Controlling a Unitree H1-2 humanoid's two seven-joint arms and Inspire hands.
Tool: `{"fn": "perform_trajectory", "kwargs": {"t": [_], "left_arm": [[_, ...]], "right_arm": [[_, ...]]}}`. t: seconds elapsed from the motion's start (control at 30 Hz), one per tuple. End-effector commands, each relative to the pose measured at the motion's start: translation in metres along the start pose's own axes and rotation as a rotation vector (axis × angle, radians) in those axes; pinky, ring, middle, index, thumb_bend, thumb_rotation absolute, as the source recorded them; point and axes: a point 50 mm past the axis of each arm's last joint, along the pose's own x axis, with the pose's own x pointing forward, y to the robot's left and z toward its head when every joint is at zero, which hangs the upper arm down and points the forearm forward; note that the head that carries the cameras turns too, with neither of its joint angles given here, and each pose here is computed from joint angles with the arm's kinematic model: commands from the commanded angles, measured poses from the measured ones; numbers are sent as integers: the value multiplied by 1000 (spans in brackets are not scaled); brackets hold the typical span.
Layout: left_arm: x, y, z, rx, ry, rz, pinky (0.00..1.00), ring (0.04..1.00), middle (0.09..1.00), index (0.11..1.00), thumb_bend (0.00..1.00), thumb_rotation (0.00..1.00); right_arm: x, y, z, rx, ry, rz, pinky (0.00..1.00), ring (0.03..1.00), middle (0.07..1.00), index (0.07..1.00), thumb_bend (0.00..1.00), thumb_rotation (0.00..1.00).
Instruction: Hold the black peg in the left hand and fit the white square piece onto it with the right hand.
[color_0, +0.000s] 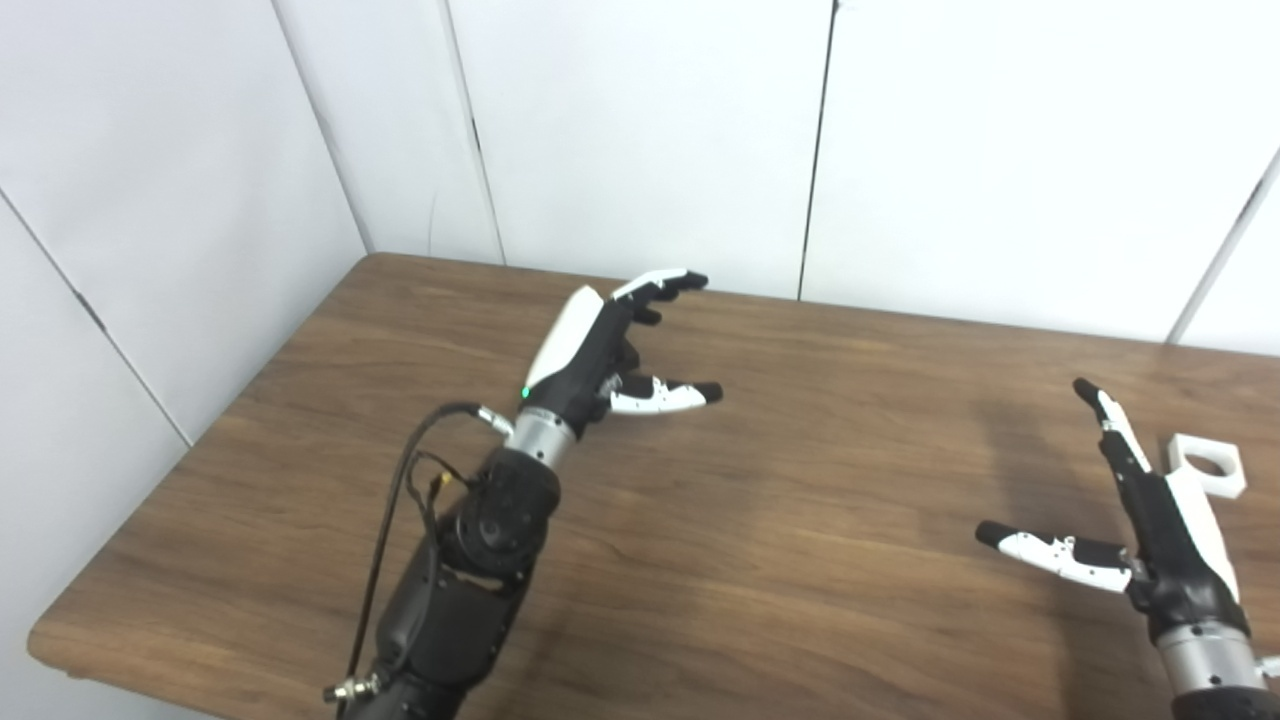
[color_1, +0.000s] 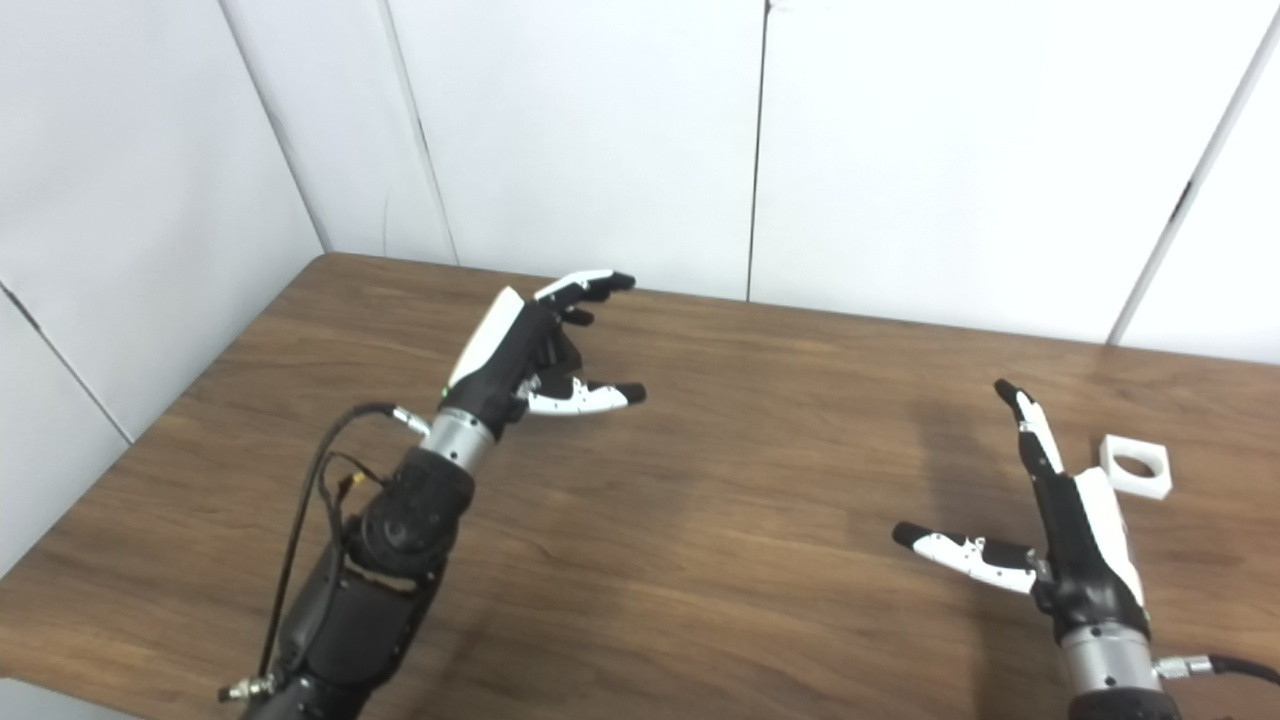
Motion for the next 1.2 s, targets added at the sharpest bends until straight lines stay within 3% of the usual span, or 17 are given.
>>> {"fn": "perform_trajectory", "kwargs": {"t": [0.0,0.27,0.4,0.57,0.77,1.0,1.17], "left_arm": [[21,29,18,88,-77,77,715,818,846,779,694,74],[40,56,21,234,-49,134,665,813,853,778,721,147],[47,64,19,337,-3,148,694,872,906,791,757,235],[57,75,21,458,55,150,807,967,976,826,789,292],[73,84,21,600,148,109,922,1000,1000,833,828,342],[85,83,12,680,240,59,947,1000,1000,793,832,343],[91,81,3,740,261,-8,936,1000,1000,784,909,433]], "right_arm": [[10,-12,19,-17,-73,-37,948,1000,989,957,836,174],[11,-11,18,-14,-71,-30,942,1000,989,961,837,175],[10,-10,19,-11,-67,-28,970,1000,990,961,838,158],[9,-10,20,-16,-60,-33,964,1000,988,957,836,173],[8,-8,20,-4,-59,-31,987,1000,995,962,828,165],[7,-8,20,-4,-55,-28,992,1000,998,964,818,176],[8,-8,18,-10,-64,-33,960,1000,993,958,822,185]]}}
